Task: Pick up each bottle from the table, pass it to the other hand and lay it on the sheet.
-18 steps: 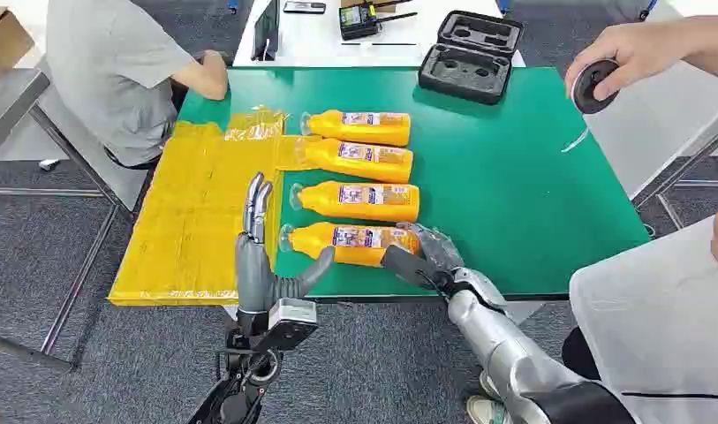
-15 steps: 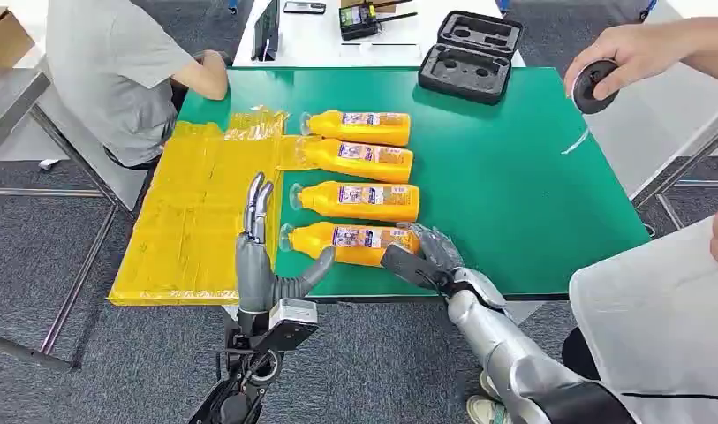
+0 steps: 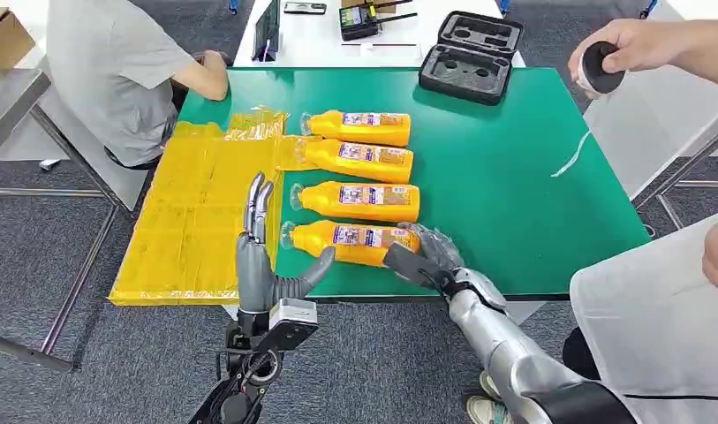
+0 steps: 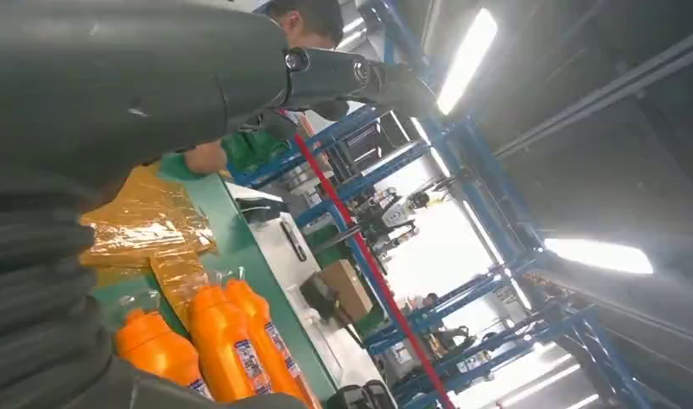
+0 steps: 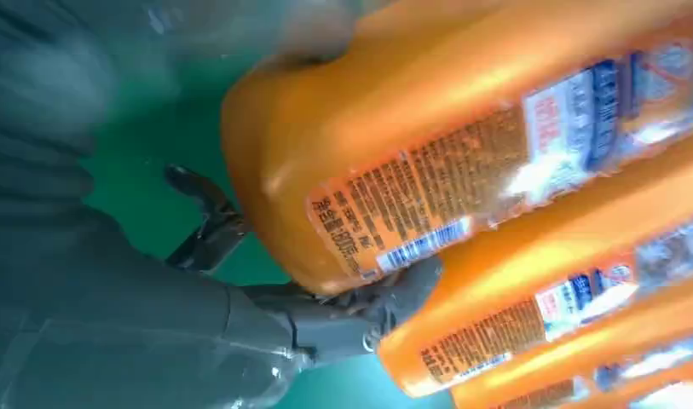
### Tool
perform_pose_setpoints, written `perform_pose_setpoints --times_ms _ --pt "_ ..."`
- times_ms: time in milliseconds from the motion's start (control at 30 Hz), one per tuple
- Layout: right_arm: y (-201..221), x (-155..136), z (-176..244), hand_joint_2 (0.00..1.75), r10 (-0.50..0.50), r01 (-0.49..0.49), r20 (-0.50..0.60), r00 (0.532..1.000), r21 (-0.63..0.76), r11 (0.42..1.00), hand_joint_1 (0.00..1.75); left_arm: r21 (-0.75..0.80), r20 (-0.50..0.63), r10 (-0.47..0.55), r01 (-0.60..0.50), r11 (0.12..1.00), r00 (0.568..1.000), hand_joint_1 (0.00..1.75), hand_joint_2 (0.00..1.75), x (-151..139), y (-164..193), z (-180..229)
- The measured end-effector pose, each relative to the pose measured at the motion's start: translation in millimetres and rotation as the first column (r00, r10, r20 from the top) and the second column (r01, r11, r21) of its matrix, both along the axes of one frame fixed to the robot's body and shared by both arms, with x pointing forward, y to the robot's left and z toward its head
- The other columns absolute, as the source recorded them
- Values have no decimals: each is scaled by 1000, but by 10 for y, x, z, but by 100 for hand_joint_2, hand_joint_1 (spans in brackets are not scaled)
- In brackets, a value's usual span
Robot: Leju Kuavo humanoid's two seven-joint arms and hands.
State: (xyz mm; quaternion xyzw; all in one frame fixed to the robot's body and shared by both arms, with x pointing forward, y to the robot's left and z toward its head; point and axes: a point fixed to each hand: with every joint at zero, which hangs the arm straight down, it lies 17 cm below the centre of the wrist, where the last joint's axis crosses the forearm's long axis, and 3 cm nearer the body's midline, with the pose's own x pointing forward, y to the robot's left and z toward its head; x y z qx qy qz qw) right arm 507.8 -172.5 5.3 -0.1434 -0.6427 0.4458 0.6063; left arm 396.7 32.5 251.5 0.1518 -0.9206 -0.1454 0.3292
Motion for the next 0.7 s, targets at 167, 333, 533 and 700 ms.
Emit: perform_pose_setpoints --times_ms 167,333,533,700 --pt "-41 -73 31 175 -36 38 -14 999 180 983 175 -1 -3 7 -7 1000 1000 0 175 12 25 -8" --pt "-98 -95 53 175 -65 68 -17 998 261 963 175 -10 -6 19 -19 1000 1000 0 175 27 78 -9" --pt "-145 -148 136 175 -96 83 19 995 356 931 175 -76 -26 65 -67 995 998 0 175 84 315 15" --pt "-225 -111 300 175 -168 127 60 984 431 894 175 -91 -24 91 -93 991 996 0 175 96 428 40"
